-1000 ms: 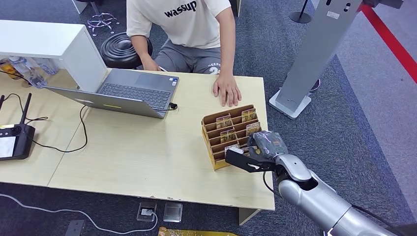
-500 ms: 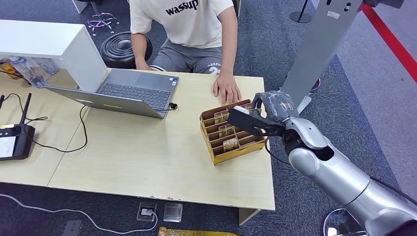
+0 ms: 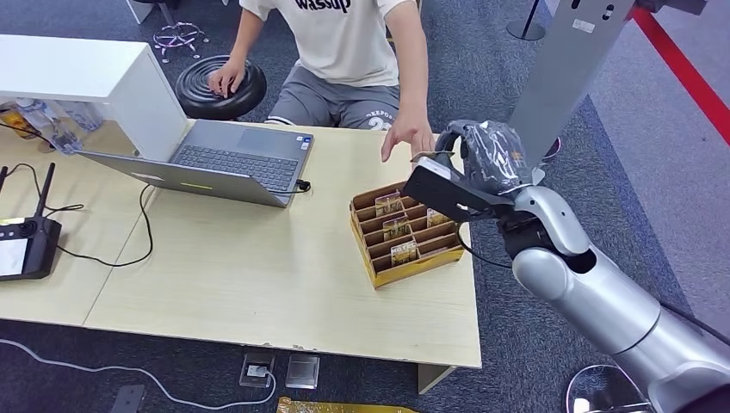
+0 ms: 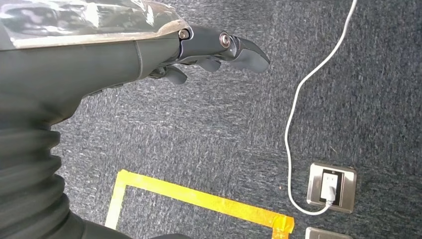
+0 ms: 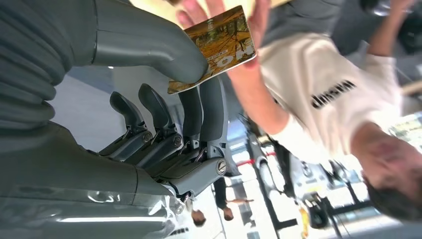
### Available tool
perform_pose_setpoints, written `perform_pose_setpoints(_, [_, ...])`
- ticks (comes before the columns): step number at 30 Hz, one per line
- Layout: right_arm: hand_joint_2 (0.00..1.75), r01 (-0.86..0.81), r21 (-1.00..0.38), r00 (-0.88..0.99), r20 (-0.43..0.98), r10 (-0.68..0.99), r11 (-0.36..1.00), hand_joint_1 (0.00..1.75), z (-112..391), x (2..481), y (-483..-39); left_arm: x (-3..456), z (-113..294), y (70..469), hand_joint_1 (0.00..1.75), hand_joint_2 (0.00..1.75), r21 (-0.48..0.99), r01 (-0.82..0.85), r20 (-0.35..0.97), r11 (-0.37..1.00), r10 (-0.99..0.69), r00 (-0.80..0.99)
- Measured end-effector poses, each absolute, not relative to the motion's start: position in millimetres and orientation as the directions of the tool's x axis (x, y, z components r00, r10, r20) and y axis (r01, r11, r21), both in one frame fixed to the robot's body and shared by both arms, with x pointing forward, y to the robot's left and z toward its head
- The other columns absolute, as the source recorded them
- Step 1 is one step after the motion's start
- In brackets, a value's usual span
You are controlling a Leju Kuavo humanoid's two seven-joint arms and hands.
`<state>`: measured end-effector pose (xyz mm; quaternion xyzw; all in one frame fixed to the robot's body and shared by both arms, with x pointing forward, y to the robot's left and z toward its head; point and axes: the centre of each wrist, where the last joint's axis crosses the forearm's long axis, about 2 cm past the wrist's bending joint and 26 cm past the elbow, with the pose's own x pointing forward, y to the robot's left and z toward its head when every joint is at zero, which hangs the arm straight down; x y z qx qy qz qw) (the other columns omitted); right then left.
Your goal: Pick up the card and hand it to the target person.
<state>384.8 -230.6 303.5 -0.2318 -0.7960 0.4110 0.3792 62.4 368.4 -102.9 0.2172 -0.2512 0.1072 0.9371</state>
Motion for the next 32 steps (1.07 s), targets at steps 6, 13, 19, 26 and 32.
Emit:
perform_pose_setpoints(6, [1.75, 0.205, -0.725, -0.710, 0.353, 0.610, 0.658, 1.52, 294, 389, -216, 64, -103, 363, 0.00, 1.75, 0.344, -0.303, 0.520, 0.889, 0.088, 0.850])
perform_pose_setpoints(13, [1.75, 0.226, -0.632, -0.751, 0.372, 0.546, 0.741, 1.52, 271, 397, -196, 67, -104, 357, 0.00, 1.75, 0.337, -0.304, 0.521, 0.891, 0.092, 0.848])
perform_pose_setpoints(19, [1.75, 0.191, -0.624, -0.738, 0.418, 0.530, 0.758, 1.14, 256, 401, -181, 67, -104, 355, 0.00, 1.31, 0.335, -0.307, 0.520, 0.891, 0.097, 0.849])
perform_pose_setpoints(26, [1.75, 0.151, -0.625, -0.701, 0.479, 0.528, 0.766, 0.00, 243, 402, -174, 66, -104, 355, 0.00, 0.00, 0.338, -0.303, 0.516, 0.891, 0.094, 0.852])
perform_pose_setpoints(32, [1.75, -0.009, -0.538, -0.641, 0.650, 0.407, 0.843, 0.00, 232, 400, -174, 66, -104, 355, 0.00, 0.00, 0.336, -0.309, 0.522, 0.890, 0.097, 0.847])
